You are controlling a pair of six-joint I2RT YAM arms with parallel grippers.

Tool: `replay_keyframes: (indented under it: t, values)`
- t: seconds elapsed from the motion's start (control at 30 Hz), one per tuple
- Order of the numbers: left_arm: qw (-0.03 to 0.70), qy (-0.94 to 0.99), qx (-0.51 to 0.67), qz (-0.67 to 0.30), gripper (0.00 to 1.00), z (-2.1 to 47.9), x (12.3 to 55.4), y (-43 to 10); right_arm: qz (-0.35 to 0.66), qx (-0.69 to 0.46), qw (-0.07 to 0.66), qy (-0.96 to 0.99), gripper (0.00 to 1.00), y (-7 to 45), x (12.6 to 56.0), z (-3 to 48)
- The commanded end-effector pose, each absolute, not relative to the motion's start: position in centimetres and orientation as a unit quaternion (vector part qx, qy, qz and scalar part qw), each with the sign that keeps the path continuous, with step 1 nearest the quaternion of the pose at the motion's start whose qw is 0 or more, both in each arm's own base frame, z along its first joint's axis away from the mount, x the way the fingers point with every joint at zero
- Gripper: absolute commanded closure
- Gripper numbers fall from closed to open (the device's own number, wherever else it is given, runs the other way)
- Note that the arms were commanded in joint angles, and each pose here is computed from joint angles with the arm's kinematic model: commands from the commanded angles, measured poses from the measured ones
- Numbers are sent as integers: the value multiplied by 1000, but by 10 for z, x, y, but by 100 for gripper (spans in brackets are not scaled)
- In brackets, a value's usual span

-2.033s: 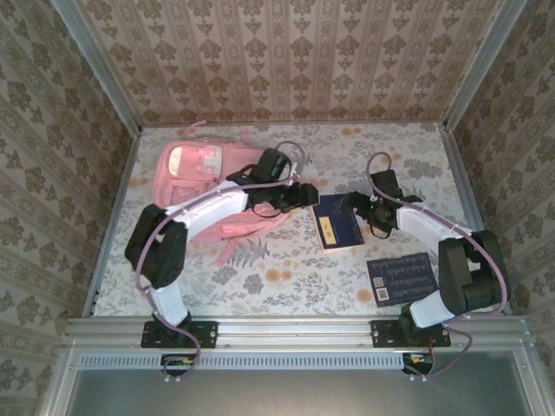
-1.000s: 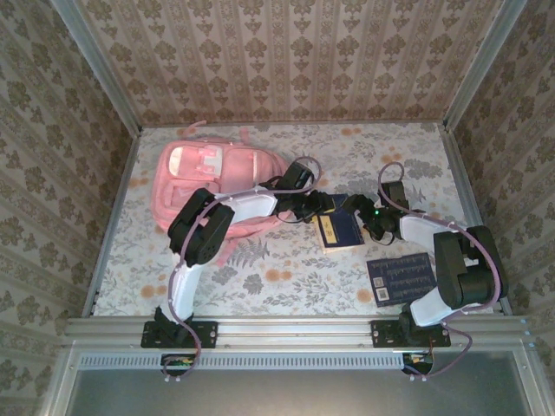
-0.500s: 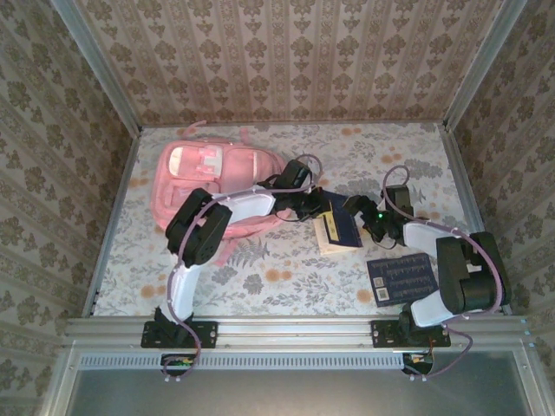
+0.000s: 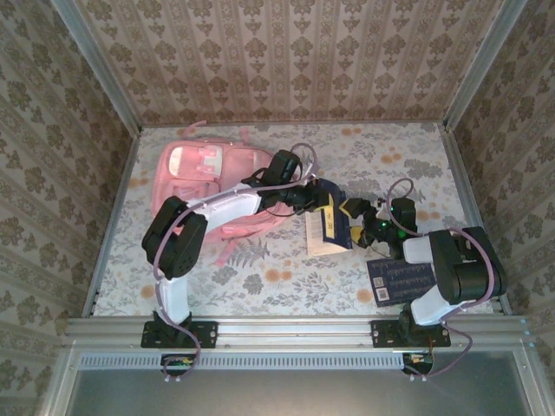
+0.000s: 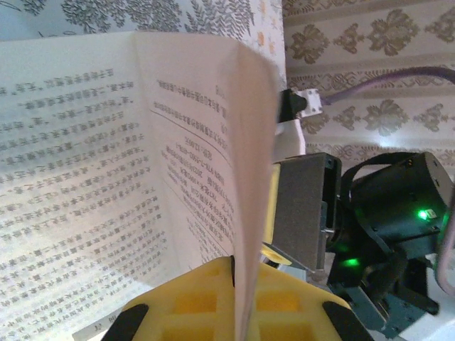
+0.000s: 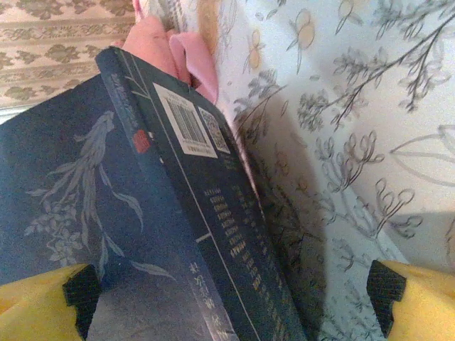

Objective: Pack the student bag

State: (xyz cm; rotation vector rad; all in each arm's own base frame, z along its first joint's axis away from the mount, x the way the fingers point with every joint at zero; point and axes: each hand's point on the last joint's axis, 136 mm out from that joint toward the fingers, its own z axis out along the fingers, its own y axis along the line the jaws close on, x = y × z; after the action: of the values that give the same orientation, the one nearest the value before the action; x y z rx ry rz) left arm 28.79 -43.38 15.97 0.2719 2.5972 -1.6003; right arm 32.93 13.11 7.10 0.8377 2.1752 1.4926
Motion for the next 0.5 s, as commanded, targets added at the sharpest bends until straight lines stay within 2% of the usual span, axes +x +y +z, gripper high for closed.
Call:
replay_keyframes:
  t: [0.0, 0.27, 0.47]
  values:
    - [60, 828, 126, -544, 100, 185, 281, -429, 578, 272, 176, 749, 3, 146, 322, 91]
    - [43, 837, 125, -531, 100, 159, 278, -422, 597, 259, 178, 739, 19, 170, 317, 101]
    - [43, 855, 122, -502, 98, 144, 278, -408, 588, 268, 178, 742, 47, 173, 317, 92]
